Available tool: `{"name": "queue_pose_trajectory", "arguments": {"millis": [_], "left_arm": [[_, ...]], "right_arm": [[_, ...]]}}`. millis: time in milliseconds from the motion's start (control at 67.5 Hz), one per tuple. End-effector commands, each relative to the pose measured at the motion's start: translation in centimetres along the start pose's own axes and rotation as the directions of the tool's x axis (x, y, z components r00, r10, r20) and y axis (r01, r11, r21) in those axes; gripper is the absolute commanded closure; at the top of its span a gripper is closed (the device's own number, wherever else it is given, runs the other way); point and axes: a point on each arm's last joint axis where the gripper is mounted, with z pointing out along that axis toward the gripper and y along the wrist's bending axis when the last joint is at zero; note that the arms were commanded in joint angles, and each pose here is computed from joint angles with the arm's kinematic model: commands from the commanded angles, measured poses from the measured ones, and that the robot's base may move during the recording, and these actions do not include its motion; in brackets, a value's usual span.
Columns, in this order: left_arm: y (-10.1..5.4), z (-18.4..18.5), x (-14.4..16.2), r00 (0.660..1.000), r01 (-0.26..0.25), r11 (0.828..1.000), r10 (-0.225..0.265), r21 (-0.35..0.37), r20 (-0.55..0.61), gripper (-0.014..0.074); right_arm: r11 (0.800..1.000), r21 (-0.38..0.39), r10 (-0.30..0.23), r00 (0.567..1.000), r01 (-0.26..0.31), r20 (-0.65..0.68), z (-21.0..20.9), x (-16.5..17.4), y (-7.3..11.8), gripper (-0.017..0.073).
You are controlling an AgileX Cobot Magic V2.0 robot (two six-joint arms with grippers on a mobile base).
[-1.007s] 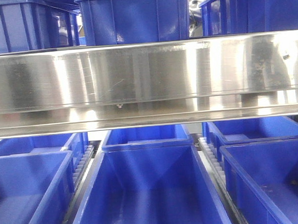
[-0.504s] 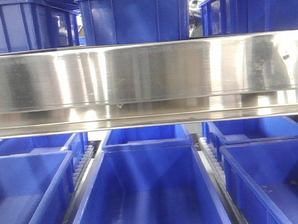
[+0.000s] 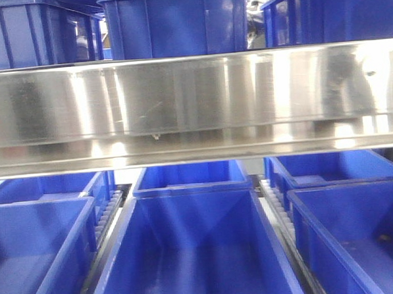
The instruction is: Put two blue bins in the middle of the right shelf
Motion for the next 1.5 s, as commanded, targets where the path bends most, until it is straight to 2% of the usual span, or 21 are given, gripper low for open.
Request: {"name": "queue_pose_trajectory", "arguments": {"millis": [0, 474, 1481], "left_arm": [[-0.4, -1.5, -1.4, 0.991, 0.001, 0.999, -0.005, 0.032, 0.134, 0.0704], [-0.1, 0.6, -1.5, 0.991, 0.007, 1.0, -0.011, 0.027, 0.131, 0.0704], [-0.2, 0.6, -1.6, 0.99, 0.007, 1.0, -0.011, 0.027, 0.141, 0.0704]], "right_arm": [[1.0, 0.009, -0.016, 0.995, 0.015, 0.096, -0.7, -1.0, -0.1, 0.0713], [1.0, 0.001, -0.016, 0.987, 0.016, 0.161, -0.6, -1.6, 0.0, 0.0713], [1.0, 0.001, -0.016, 0.987, 0.016, 0.161, -0.6, -1.6, 0.0, 0.0713]]}}
